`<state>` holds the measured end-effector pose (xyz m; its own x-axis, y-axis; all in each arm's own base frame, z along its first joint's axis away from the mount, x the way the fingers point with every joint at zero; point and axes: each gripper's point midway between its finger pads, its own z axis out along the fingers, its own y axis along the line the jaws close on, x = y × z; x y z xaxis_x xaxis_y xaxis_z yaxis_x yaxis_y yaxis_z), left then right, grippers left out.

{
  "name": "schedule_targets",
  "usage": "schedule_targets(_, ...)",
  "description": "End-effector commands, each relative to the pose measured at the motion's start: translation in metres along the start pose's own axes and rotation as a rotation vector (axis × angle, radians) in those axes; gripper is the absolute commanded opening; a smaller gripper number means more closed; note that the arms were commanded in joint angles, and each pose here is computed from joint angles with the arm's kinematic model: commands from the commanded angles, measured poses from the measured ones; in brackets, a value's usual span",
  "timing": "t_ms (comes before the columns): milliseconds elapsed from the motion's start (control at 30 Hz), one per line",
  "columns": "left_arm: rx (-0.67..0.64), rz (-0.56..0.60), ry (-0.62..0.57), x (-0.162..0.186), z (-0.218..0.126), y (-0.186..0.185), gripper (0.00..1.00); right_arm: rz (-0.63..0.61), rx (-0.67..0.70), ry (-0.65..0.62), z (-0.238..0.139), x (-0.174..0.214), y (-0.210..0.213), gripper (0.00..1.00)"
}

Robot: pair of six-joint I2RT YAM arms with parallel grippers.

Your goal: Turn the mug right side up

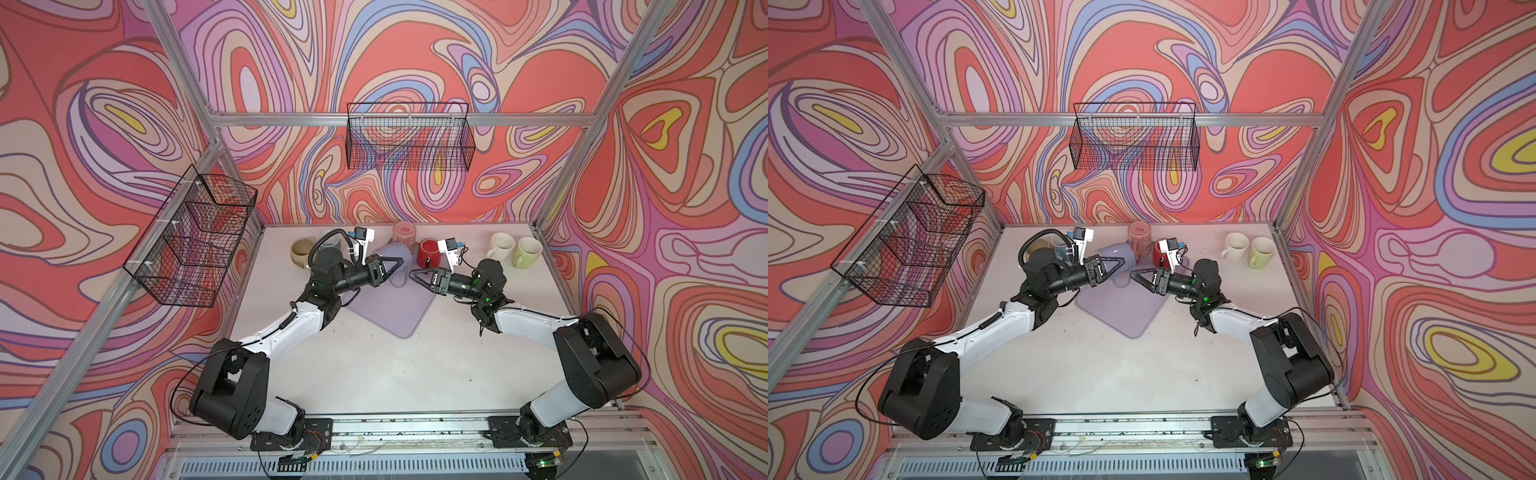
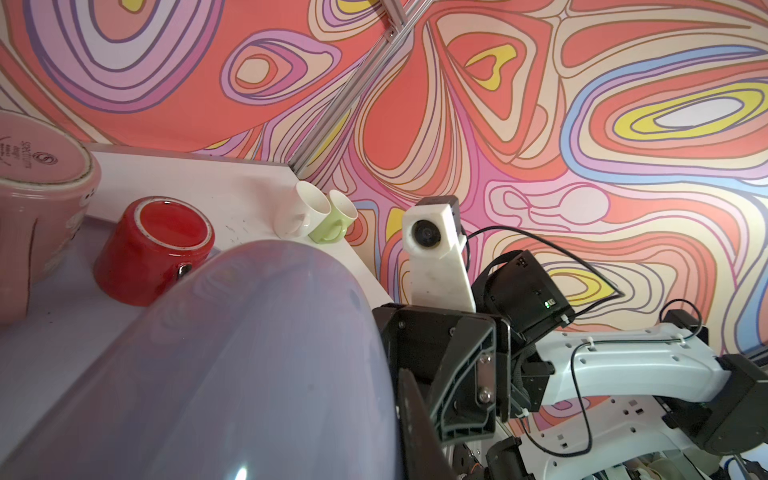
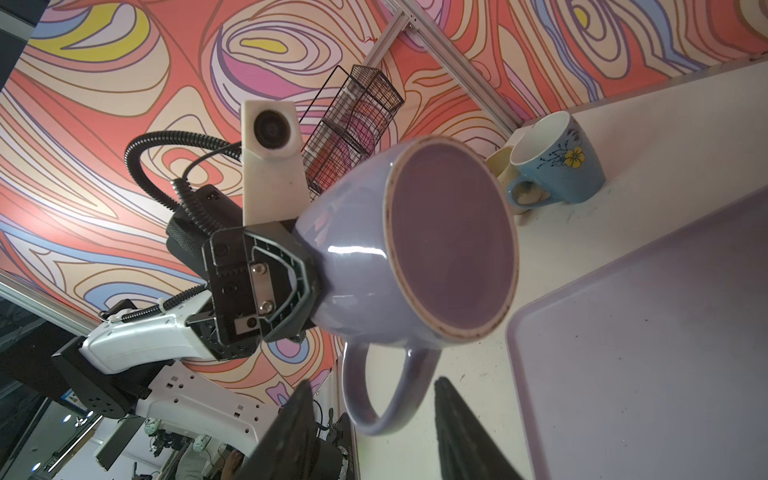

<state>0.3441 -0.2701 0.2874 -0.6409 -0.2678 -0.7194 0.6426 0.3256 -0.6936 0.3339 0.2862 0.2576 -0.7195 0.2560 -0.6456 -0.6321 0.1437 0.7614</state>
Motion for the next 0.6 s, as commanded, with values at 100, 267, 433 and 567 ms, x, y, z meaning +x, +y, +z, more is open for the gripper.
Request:
schedule_targets(100, -0.112, 0.129, 0.019, -0.025, -0.015, -0.013, 0.00, -0.006, 0.083, 0.006, -0.009, -0.007, -0.009, 0.48)
schedule_targets(267, -0.310, 0.144, 0.110, -0.024, -0.030, 0.014, 0.00, 0.005, 0.338, 0.049, -0.020, -0.012, -0.044, 0.46)
schedule_targets(433, -0.478, 0.145, 0.218, -0.027, -0.041, 0.046, 0.00, 0.090, 0.490, 0.096, -0.027, -0.016, -0.071, 0.44)
schedule_targets(567, -0.561, 0.138, 0.287, -0.036, -0.041, 0.072, 0.00, 0.142, 0.579, 0.151, -0.026, -0.013, -0.089, 0.43)
